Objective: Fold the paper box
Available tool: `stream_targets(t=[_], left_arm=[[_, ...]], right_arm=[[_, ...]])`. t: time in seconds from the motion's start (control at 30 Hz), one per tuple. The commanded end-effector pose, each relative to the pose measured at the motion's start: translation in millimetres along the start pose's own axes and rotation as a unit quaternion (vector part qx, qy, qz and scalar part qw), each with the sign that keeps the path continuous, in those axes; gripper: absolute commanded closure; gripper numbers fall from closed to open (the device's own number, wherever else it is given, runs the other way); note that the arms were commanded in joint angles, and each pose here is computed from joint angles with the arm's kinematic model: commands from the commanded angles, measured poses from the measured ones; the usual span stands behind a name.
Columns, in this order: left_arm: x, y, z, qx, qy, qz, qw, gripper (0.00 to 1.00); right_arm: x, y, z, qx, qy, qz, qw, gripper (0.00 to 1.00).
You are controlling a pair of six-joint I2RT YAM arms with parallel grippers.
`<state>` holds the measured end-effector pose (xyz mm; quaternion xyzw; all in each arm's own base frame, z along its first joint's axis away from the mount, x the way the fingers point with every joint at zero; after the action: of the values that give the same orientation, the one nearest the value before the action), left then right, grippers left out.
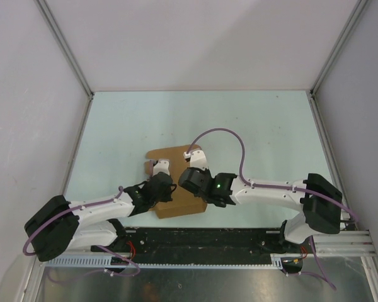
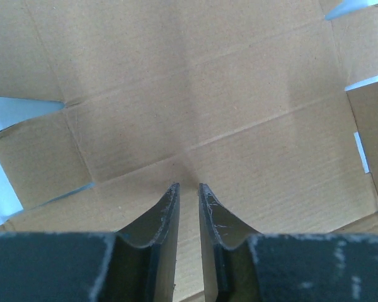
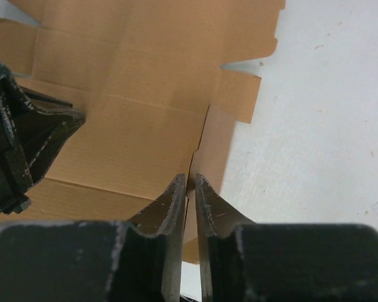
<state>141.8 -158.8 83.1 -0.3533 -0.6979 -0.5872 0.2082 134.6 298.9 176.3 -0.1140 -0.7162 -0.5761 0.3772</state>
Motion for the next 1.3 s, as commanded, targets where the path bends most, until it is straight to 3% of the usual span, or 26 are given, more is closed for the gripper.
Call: stream_targets(t=[0.0,0.2,0.4,0.63,0.87,1.03,1.27], left_arm=[[-1.1,1.8,-3.2,0.018,-0.009,-0.005,1.000,0.77],[-2.3,2.1,-3.7,0.018,-0.008,-0.004,1.000,0.77],[-4.6,1.4,-4.7,0.018,-0.005,0.002,1.000,0.78],[-3.8,2.4,-5.2,0.020,-0.007,-0.002,1.000,0.79],[-1.6,3.2,-4.8,0.021,-0.011,-0.007,1.000,0.80],[-1.3,4.0,-5.7,0.021,-0.013,-0.007,1.000,0.80],[-2.2,4.0,-5.4,0.016,-0.010,-0.006,1.000,0.80]], right_arm=[[1.2,11.1,19.4,-0.021,0.029,-0.018,0.999,0.79],[-2.0,8.8,26.8,-0.018,0.041,-0.011,0.999,0.58],[2.9,13.8,27.9,-0.031,0.052,-0.018,0.998,0.55],[31.3,39.0,13.6,-0.076,0.056,-0.075,0.993,0.54],[64.0,49.7,-44.7,-0.174,-0.022,-0.119,0.977,0.50],[39.2,14.0,-113.8,-0.266,-0.124,-0.042,0.955,0.50],[13.6,-20.3,-133.6,-0.265,-0.112,0.027,0.957,0.51]])
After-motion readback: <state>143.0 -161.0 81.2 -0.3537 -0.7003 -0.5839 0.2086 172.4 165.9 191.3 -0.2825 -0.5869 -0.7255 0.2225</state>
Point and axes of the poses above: each gripper's point midway between its finger pads, its own x axis back along the fingers, its own z axis along the line the jaws close on, y = z × x, the point moved 9 cm from there along x, back along the fingers, and after that the axes turned 4 degrees about x, right-handed, at the moved point
